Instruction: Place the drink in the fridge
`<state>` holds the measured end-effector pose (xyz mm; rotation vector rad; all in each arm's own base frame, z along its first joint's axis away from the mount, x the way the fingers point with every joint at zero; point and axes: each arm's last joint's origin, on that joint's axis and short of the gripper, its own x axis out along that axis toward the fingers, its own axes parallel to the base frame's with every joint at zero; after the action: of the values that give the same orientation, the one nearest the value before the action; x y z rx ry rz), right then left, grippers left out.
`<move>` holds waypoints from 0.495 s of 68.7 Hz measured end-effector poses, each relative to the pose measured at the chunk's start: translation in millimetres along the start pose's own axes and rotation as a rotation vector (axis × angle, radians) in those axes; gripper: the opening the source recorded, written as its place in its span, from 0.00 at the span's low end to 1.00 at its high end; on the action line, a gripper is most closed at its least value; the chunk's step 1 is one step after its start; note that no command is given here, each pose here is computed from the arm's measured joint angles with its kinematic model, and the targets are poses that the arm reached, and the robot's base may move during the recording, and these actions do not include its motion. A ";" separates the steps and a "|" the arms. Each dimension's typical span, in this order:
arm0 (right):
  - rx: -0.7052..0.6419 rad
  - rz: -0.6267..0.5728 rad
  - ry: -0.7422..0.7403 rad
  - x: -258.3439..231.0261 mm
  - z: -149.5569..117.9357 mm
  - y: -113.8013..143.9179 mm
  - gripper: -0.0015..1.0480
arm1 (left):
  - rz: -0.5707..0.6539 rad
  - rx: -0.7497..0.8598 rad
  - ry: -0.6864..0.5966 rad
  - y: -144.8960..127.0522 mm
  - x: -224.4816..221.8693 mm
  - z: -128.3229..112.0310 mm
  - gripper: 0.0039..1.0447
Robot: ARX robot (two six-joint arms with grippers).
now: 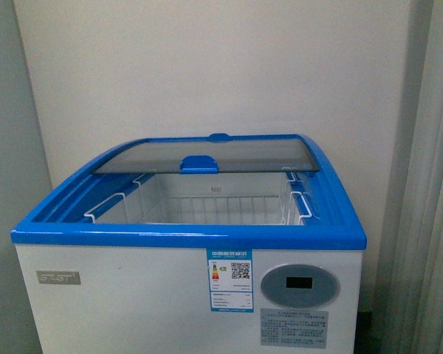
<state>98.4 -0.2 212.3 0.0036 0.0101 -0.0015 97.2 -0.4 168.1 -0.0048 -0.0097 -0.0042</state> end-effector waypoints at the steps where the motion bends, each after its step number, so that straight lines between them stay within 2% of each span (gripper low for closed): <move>1: 0.000 0.000 0.000 0.0 -1.7 0.0 0.03 | 0.000 0.000 0.000 0.0 0.0 0.0 0.02; 34: 0.000 0.000 -0.002 -0.1 -28.2 -0.1 0.03 | 0.000 0.000 0.000 0.0 0.0 0.0 0.02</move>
<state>98.1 -0.2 184.1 0.0036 0.0082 -0.0015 97.2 -0.4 168.1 -0.0048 -0.0097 -0.0042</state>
